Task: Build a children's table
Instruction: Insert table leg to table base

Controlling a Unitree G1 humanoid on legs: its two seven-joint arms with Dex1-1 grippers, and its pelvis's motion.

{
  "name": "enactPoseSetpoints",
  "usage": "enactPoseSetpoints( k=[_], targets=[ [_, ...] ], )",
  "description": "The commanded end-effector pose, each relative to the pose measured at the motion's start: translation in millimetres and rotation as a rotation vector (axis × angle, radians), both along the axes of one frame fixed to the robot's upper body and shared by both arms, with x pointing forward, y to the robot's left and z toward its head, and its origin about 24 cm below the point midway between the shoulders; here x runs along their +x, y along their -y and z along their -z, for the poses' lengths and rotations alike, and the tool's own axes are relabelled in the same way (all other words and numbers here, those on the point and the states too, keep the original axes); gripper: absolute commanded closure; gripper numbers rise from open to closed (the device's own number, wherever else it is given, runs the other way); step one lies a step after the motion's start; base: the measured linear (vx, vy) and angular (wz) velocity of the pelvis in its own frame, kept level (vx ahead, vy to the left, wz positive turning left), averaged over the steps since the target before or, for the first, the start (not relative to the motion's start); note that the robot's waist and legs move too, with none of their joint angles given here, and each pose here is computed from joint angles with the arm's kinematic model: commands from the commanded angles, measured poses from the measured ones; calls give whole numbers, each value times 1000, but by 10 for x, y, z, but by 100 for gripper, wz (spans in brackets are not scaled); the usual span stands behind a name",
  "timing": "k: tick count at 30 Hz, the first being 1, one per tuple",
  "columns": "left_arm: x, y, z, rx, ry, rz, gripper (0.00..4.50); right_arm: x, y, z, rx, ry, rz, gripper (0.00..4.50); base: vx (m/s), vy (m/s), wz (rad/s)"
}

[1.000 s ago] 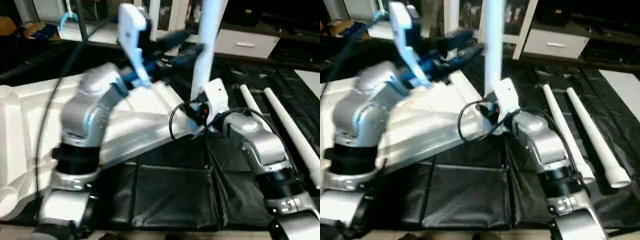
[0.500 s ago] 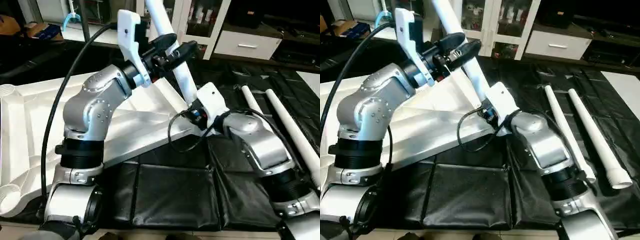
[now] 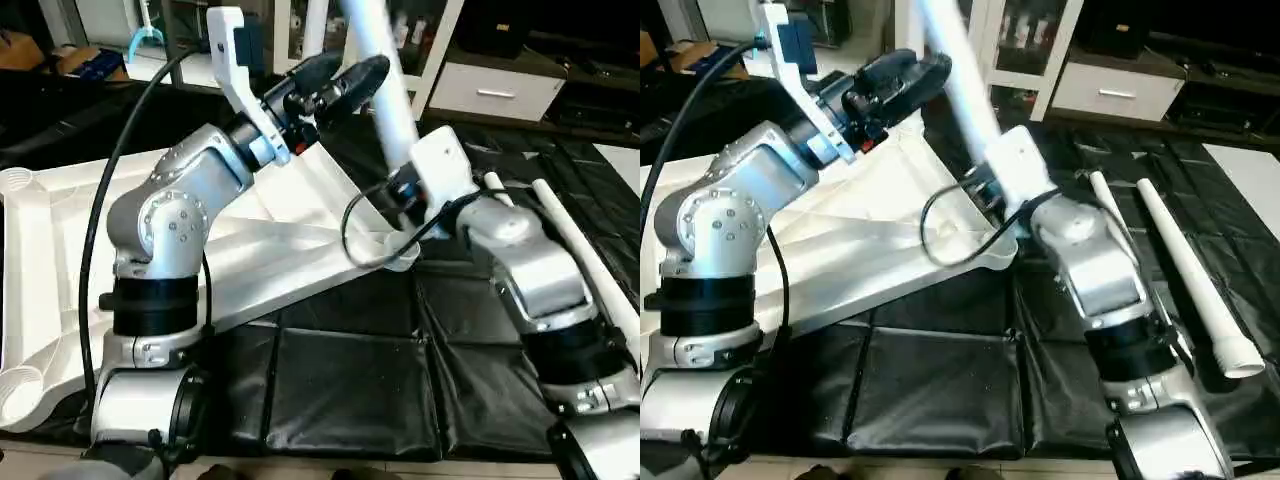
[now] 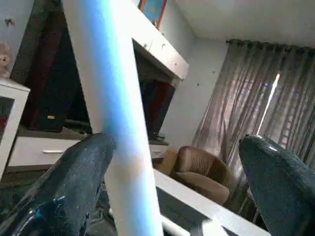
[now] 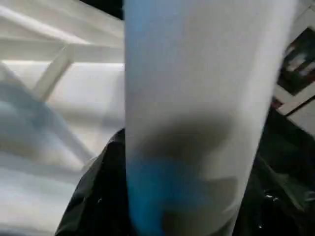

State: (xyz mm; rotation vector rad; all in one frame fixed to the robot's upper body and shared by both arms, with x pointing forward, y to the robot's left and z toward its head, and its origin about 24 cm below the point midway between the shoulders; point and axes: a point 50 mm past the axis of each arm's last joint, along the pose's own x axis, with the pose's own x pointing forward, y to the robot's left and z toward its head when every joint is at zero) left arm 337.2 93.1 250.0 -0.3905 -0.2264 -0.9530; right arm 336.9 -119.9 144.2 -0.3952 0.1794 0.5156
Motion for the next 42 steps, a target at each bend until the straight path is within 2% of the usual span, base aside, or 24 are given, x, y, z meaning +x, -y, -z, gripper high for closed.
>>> enactPoseSetpoints(
  k=[1,10,12,14,16,21,23,26,32,36,37,39,42],
  targets=[
    [14,38,-73,-4,10,2,0,-80,-103,36,-21,-15,-76,262,0,0,0],
    [51,7,-70,-31,-23,-27,0,-106,-150,58,-43,3,-96,262,0,0,0],
    [52,-2,-77,-45,-37,-20,29,-109,-150,59,-50,4,-100,262,0,0,0],
    [61,-14,-76,-53,-55,-20,29,-108,-151,59,-54,6,-100,262,0,0,0],
    [60,-23,-69,-61,-71,-5,49,-114,-157,66,-59,3,-115,262,0,0,0],
    [50,-19,-50,-36,-78,7,82,-126,-185,71,-63,6,-137,262,0,0,0],
    [52,-17,-38,-22,-78,3,109,-135,-194,75,-73,7,-150,262,0,0,0],
    [46,-13,-35,-19,-75,11,121,-136,-193,74,-73,11,-148,262,0,0,0],
    [45,-19,-28,-22,-86,17,191,-121,-194,60,-71,22,-139,262,0,0,0],
    [51,-30,-27,-26,-90,10,208,-115,-189,54,-73,28,-135,262,0,0,0],
    [53,-36,-26,-30,-91,8,228,-115,-188,52,-74,30,-133,262,0,0,0],
    [54,-40,-27,-29,-88,5,234,-116,-187,51,-74,31,-133,262,0,0,0],
    [49,-45,-33,-27,-75,9,270,-111,-186,47,-76,35,-130,262,0,0,0]
  ],
)
